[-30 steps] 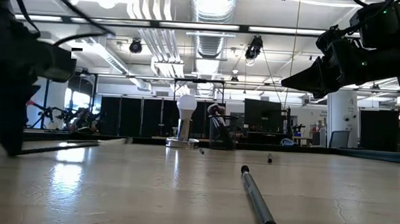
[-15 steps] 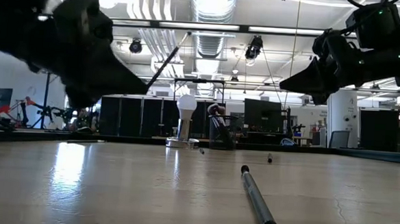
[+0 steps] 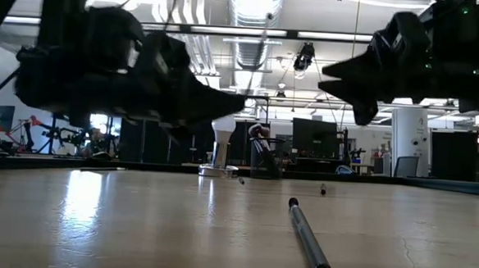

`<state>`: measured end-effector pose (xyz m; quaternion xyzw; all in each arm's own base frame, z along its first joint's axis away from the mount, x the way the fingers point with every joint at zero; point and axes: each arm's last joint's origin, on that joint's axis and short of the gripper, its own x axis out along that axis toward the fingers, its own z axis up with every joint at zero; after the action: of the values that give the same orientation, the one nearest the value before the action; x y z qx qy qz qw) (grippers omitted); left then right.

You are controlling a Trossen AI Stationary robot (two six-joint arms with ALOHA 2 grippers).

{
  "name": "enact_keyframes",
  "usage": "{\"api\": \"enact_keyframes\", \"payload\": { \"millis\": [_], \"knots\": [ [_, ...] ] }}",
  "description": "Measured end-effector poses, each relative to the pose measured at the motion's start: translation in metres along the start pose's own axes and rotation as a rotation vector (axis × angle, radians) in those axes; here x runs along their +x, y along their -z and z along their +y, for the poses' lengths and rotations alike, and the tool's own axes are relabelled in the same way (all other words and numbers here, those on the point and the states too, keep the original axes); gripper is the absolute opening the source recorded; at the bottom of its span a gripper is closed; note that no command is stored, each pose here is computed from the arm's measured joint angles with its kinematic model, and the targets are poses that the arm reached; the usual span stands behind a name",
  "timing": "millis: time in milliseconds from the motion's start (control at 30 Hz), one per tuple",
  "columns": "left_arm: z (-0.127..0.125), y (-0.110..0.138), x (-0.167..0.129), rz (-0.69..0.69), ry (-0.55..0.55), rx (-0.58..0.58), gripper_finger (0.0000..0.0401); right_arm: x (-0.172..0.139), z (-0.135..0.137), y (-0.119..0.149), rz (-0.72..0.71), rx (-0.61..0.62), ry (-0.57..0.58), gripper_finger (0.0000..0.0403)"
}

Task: Pick & Place Makeup Supplies
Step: Put the makeup brush into the black makeup holder

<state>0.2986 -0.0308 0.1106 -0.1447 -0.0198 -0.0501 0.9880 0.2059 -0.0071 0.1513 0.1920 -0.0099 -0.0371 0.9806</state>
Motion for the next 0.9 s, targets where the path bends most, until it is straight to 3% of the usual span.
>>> {"api": "enact_keyframes", "payload": {
  "millis": [233, 367, 733, 900],
  "knots": [
    [0.009, -0.004, 0.034, -0.049, 0.093, 0.044, 0.0, 0.03, 0.011, -0.006, -0.039, 0.003, -0.051, 0.0196],
    [0.012, -0.008, 0.037, -0.062, 0.091, 0.054, 0.0, 0.039, 0.018, -0.012, -0.062, -0.01, -0.092, 0.0203],
    [0.016, -0.011, 0.036, -0.069, 0.039, 0.048, 0.0, 0.059, 0.029, -0.03, -0.105, -0.041, -0.14, 0.0187],
    [0.018, -0.01, 0.036, -0.061, 0.013, 0.045, 0.0, 0.066, 0.032, -0.033, -0.101, -0.044, -0.139, 0.0155]
  ]
}}
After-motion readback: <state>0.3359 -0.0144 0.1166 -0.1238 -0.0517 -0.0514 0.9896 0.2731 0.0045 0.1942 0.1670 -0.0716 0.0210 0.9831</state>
